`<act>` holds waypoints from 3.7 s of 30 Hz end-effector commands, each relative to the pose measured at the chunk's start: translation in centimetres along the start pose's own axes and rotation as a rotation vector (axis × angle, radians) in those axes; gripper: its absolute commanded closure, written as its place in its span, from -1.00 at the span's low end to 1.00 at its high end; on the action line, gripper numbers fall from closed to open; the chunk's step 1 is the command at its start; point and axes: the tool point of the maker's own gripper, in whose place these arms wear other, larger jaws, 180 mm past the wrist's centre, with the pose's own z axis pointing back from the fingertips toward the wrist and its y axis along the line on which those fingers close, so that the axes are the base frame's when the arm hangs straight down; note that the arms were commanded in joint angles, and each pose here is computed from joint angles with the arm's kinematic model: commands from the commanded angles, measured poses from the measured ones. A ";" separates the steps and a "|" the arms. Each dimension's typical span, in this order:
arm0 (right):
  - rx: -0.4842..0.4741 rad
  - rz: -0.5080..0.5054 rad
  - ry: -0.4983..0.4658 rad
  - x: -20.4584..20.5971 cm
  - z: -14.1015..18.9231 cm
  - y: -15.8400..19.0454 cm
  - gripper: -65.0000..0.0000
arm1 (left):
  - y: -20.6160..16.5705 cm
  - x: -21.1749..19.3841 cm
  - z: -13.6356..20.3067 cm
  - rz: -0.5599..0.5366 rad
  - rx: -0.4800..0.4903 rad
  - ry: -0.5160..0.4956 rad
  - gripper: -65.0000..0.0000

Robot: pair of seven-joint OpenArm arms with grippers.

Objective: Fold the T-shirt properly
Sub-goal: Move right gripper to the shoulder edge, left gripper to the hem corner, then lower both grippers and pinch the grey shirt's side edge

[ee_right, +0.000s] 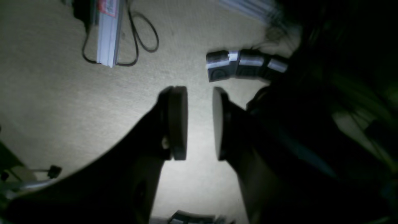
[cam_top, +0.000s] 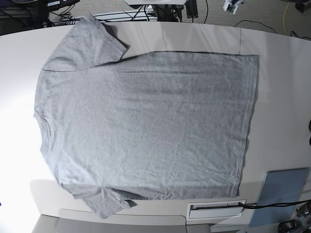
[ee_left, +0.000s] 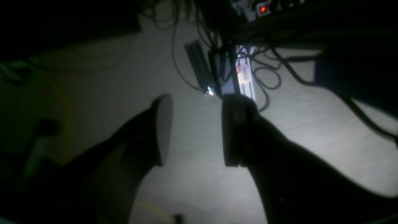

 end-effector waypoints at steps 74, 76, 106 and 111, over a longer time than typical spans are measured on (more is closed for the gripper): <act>-0.476 0.501 -0.319 18.3 16.0 -12.3 0.19 | 13.2 18.0 0.4 -0.803 0.091 -0.138 1.00; -0.491 0.599 -0.281 18.4 15.8 -12.5 0.19 | 13.2 18.0 0.5 -0.803 0.091 -0.139 1.00; -0.379 0.944 -0.178 22.1 7.6 -13.0 0.20 | 13.1 18.0 0.4 -0.801 0.090 -0.140 1.00; -0.417 0.980 -0.111 21.6 8.1 -14.9 0.20 | 13.1 18.0 0.4 -0.801 0.090 -0.140 1.00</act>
